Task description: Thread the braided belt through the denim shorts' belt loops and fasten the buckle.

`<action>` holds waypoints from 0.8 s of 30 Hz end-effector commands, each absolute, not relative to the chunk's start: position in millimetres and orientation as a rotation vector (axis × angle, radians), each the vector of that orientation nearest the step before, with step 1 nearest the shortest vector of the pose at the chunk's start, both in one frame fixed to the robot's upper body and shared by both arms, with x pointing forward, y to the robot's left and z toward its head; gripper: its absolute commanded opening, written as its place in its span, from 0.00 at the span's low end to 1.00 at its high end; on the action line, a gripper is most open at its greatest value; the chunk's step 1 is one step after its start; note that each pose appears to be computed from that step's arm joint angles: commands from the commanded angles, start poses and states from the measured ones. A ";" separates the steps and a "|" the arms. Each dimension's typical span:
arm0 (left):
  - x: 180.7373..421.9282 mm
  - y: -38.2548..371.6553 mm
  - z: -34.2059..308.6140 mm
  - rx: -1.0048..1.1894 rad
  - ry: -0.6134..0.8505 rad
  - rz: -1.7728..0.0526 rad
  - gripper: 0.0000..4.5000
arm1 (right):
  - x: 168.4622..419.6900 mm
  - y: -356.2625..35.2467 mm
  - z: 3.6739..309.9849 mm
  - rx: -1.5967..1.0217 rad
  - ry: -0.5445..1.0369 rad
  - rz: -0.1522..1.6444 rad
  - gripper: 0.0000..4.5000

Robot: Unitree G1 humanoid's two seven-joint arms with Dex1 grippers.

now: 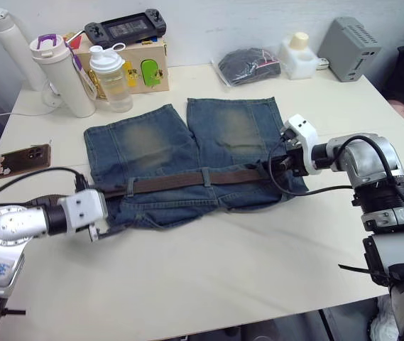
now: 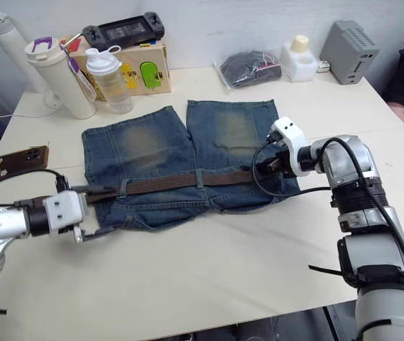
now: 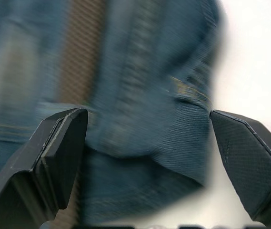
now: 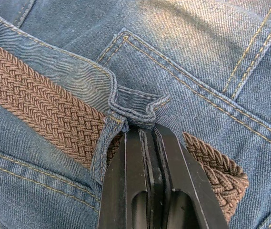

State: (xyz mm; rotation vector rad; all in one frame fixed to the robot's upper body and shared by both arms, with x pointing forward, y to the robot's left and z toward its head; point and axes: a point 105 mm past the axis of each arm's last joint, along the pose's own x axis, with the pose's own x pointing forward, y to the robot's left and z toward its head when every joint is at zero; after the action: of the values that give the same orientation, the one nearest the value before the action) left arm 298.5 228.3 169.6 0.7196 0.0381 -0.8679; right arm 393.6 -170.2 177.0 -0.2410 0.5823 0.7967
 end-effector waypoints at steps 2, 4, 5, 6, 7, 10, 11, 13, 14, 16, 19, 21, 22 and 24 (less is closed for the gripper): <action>322.6 255.0 181.5 0.493 0.114 -0.767 1.00 | 389.4 -168.2 188.9 -0.270 0.500 0.799 0.01; 327.4 260.0 174.4 0.444 0.163 -0.766 1.00 | 387.9 -168.0 189.8 -0.273 0.485 0.787 0.01; 329.6 261.4 169.8 0.392 0.196 -0.768 1.00 | 386.8 -168.3 189.7 -0.275 0.477 0.780 0.01; 331.4 261.6 166.9 0.342 0.218 -0.772 1.00 | 385.7 -168.2 189.9 -0.271 0.470 0.775 0.01; 333.4 261.4 165.2 0.289 0.236 -0.776 1.00 | 384.6 -167.8 190.1 -0.264 0.464 0.771 0.01; 341.2 257.0 163.5 0.149 0.267 -0.790 1.00 | 381.0 -168.1 189.5 -0.263 0.450 0.755 0.01; 343.5 255.7 163.2 0.123 0.272 -0.791 1.00 | 380.0 -168.2 189.6 -0.260 0.448 0.752 0.01; 347.7 251.4 162.4 0.082 0.281 -0.798 1.00 | 378.3 -168.3 189.9 -0.251 0.444 0.747 0.01; 349.5 249.7 162.3 0.065 0.284 -0.800 1.00 | 377.8 -168.1 189.9 -0.248 0.443 0.745 0.01; 353.5 245.5 160.5 0.011 0.299 -0.800 1.00 | 376.2 -168.4 189.0 -0.247 0.444 0.741 0.01; 355.9 244.8 149.0 -0.020 0.349 -0.789 1.00 | 374.3 -168.5 188.6 -0.245 0.444 0.736 0.01; 355.4 247.2 139.3 0.019 0.378 -0.773 1.00 | 374.2 -169.3 189.2 -0.244 0.441 0.730 0.01; 355.3 247.7 136.8 0.025 0.385 -0.769 1.00 | 374.1 -169.5 189.4 -0.243 0.440 0.727 0.01; 353.9 247.1 133.5 0.030 0.397 -0.775 1.00 | 373.9 -169.1 189.5 -0.240 0.439 0.726 0.01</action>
State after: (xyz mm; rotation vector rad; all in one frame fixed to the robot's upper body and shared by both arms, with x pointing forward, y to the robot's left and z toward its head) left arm 355.6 243.5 135.6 0.0111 0.3861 -0.7837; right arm 376.4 -168.8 177.7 -0.2359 0.4808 0.7208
